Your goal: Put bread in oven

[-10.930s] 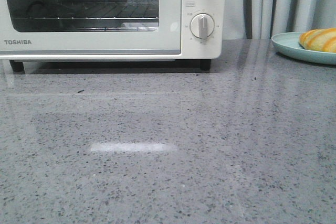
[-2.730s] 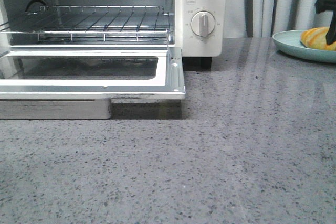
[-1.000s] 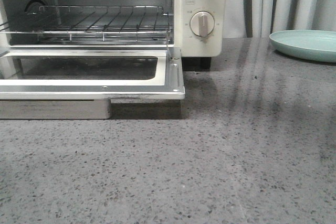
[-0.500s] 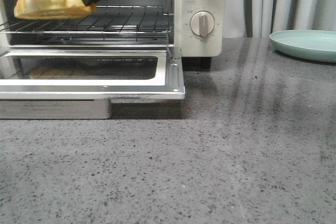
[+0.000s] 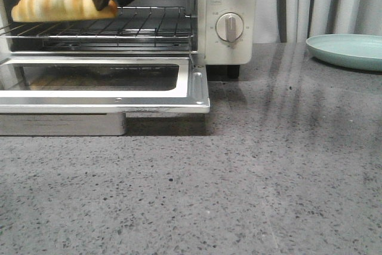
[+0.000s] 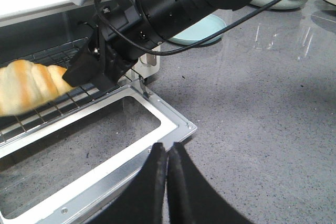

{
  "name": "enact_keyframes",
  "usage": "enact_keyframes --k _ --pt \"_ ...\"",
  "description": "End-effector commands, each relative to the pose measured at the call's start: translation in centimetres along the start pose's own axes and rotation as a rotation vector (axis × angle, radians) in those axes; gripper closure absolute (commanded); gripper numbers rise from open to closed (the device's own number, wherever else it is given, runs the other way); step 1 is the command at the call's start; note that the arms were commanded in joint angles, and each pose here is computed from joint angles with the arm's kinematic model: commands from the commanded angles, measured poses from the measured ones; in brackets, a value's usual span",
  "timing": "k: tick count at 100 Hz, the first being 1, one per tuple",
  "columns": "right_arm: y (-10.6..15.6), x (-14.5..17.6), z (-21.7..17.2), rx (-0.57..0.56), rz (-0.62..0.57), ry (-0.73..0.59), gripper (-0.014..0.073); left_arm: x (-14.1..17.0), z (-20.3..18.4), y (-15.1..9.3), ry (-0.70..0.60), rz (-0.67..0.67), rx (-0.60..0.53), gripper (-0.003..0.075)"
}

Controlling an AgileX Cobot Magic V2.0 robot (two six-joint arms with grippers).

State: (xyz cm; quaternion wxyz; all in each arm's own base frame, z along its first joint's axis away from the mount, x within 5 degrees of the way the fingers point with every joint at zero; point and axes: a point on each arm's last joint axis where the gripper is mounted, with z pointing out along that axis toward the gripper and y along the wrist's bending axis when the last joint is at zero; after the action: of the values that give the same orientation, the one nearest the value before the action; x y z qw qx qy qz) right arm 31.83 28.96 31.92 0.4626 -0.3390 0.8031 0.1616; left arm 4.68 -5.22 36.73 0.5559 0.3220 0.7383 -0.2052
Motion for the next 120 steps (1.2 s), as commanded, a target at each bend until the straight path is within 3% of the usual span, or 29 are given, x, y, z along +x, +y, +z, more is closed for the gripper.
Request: enact_keyframes --k 1,9,35,45,64,69,73,89,100,120 --pt "-0.5 -3.0 -2.4 0.018 -0.005 -0.163 0.0102 -1.4 -0.4 0.1 -0.087 -0.023 -0.012 0.0742" --pt "-0.5 -3.1 -2.6 0.018 -0.005 -0.159 0.0046 -1.4 -0.4 0.1 -0.087 -0.023 -0.012 0.0741" --pt "0.1 -4.3 -5.4 -0.009 0.030 -0.180 0.0095 -1.4 -0.4 0.1 -0.092 -0.023 -0.014 0.0742" --pt "1.0 -4.8 -7.3 -0.039 0.030 -0.169 0.0207 -1.7 -0.4 0.2 -0.120 -0.024 -0.028 0.0742" --pt "3.7 -5.0 -11.6 -0.101 -0.029 -0.179 0.0582 -2.1 -0.7 0.4 -0.173 -0.023 -0.053 0.0742" --pt "4.3 -4.8 -13.3 -0.108 -0.063 -0.206 0.0657 -1.9 -0.9 0.3 -0.179 -0.019 -0.055 0.0742" --pt "4.4 -4.7 -15.1 -0.104 -0.089 -0.241 0.0669 -1.7 -1.2 0.2 -0.189 -0.013 -0.059 0.0742" --pt "3.3 -1.1 -21.9 -0.051 -0.176 -0.316 0.0643 0.1 -2.8 -0.3 -0.283 0.008 -0.101 0.0742" --pt "2.3 3.2 -26.1 0.004 -0.247 -0.351 0.0643 2.1 -3.8 -0.7 -0.335 0.012 -0.114 0.0742" --pt "1.2 11.5 -32.2 0.028 -0.242 -0.448 0.0643 5.4 -2.9 -0.9 -0.327 0.002 -0.124 0.0742"
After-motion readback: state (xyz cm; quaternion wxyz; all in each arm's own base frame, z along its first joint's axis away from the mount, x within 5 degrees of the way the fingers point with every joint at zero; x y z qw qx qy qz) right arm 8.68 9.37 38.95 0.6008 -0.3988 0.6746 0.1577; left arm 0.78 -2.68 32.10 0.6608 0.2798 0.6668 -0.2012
